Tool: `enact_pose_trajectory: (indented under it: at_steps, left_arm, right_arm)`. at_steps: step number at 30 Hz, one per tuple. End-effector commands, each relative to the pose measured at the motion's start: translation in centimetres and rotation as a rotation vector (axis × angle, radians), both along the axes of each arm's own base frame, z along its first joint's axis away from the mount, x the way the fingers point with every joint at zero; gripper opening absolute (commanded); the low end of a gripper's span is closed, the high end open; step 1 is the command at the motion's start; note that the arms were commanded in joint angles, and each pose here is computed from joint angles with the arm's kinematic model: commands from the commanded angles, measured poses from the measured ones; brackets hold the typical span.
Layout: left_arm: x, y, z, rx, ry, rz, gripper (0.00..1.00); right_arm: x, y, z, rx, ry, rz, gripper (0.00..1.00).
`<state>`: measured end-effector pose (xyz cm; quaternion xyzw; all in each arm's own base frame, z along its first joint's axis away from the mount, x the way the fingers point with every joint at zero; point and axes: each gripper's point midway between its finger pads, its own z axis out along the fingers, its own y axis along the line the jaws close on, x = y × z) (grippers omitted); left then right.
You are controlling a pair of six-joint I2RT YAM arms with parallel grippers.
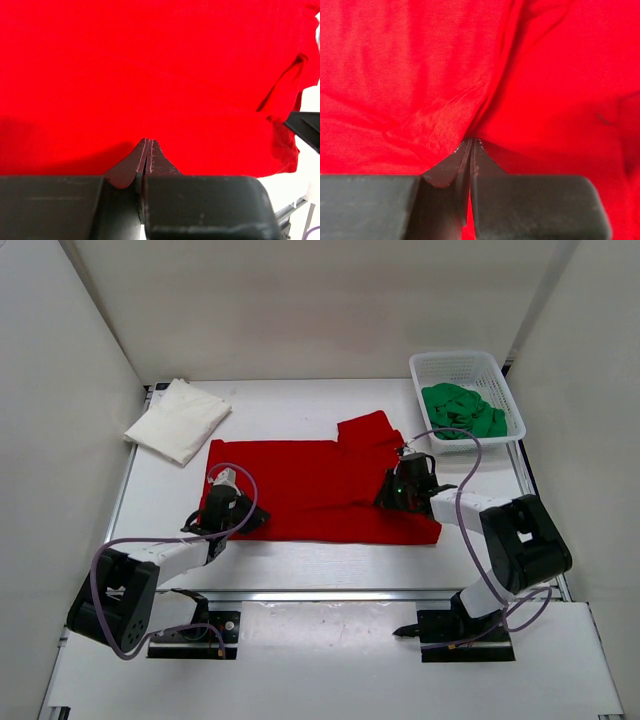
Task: Fold and stack the t-shirts
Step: Fold the flattened tshirt in 1/3 of the way
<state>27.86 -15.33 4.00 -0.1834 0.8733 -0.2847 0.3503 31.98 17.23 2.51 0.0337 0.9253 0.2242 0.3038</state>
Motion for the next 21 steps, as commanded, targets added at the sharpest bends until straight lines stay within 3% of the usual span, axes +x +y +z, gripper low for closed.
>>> enact_pose_trajectory:
  at_steps: [1, 5, 13, 17, 21]
  left_arm:
    - [0.0, -0.3, 0.7, -0.047, -0.039, -0.003, 0.09]
    - [-0.6, 0.0, 0.0, -0.055, -0.016, 0.001, 0.08]
    - [-0.1, -0.9, 1.7, -0.047, -0.061, -0.004, 0.09]
    - [-0.8, -2.2, 1.8, -0.034, -0.075, -0.04, 0.1]
    - [-0.8, -4.3, 1.6, -0.014, -0.066, -0.102, 0.1]
  right_arm:
    - [1.9, 2.1, 2.4, 0.064, -0.096, 0.031, 0.0]
    - [2.3, 3.4, 2.6, 0.164, -0.081, 0.055, 0.0]
    - [8.1, 7.2, 8.9, 0.481, -0.109, 0.136, 0.0]
    - [6.8, 4.9, 10.2, 0.421, -0.172, 0.069, 0.0]
    - [3.1, 2.6, 7.9, 0.274, -0.178, 0.027, 0.0]
